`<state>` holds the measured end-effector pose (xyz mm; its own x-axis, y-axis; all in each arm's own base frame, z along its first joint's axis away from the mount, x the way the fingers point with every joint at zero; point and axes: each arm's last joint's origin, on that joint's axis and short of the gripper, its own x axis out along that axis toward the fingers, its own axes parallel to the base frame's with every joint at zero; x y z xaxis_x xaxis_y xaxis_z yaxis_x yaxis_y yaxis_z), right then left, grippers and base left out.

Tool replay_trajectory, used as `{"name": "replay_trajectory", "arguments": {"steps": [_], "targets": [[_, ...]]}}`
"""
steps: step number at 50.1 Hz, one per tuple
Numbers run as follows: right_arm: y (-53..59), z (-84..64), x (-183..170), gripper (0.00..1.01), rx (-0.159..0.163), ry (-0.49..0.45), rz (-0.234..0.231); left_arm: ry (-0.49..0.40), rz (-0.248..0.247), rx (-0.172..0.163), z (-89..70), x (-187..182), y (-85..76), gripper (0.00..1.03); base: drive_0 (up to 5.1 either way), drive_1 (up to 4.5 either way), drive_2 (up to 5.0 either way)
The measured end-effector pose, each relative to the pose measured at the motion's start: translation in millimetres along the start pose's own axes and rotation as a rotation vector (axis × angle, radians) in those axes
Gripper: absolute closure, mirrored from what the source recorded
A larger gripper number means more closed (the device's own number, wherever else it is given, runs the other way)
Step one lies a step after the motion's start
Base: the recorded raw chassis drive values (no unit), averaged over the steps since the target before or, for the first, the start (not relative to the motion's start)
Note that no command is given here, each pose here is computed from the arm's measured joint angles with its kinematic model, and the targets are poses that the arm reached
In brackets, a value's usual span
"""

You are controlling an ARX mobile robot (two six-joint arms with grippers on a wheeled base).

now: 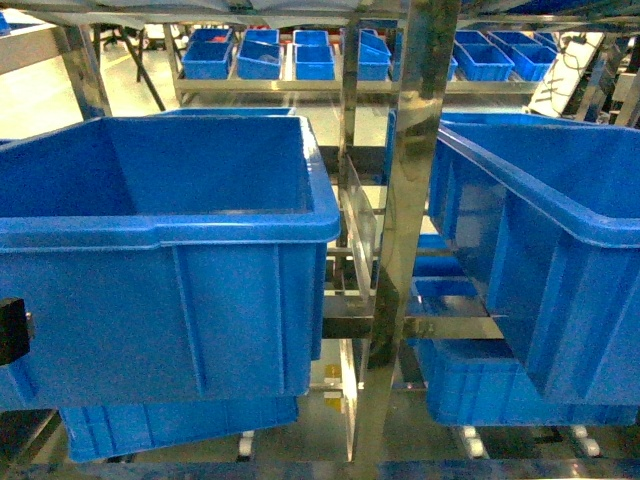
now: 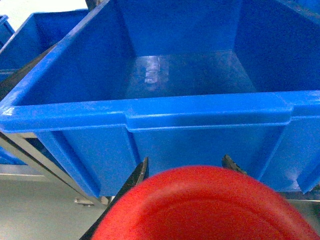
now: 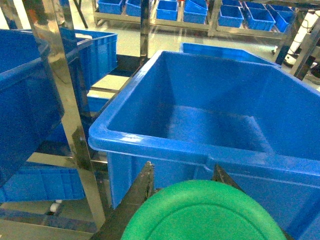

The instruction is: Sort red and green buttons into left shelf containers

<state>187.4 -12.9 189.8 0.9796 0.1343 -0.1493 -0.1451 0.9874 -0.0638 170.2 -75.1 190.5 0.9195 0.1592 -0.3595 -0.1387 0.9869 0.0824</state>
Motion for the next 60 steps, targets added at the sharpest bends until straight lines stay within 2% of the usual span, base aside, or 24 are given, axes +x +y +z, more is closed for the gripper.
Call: {"name": "replay_trajectory", "arguments": {"steps": [16, 40, 42, 60], "targets": [[0.0, 0.0, 0.0, 0.75, 0.000, 0.000, 0.000, 0.001, 0.001, 0.000, -0.1, 0.1, 0.1, 0.65, 0.0, 0.00, 0.0], [0.0, 0.2, 0.0, 0.75, 0.000, -0.002, 0.000, -0.009, 0.006, -0.003, 1.3, -0.4, 0.2, 0.66, 0.0, 4.24, -4.2], [0.0, -0.1, 0.2, 0.75, 0.000, 0.000, 0.000, -0.017, -0.005, -0.009, 2.9, -0.6, -0.5, 0.66, 0.0, 0.00, 0.0], [-1.5, 1.4, 4.5, 0.75, 0.006, 0.028, -0.008, -0.008, 0.003, 0.000, 2.3, -0.3, 0.2, 0.66, 0.0, 0.00, 0.0]]}}
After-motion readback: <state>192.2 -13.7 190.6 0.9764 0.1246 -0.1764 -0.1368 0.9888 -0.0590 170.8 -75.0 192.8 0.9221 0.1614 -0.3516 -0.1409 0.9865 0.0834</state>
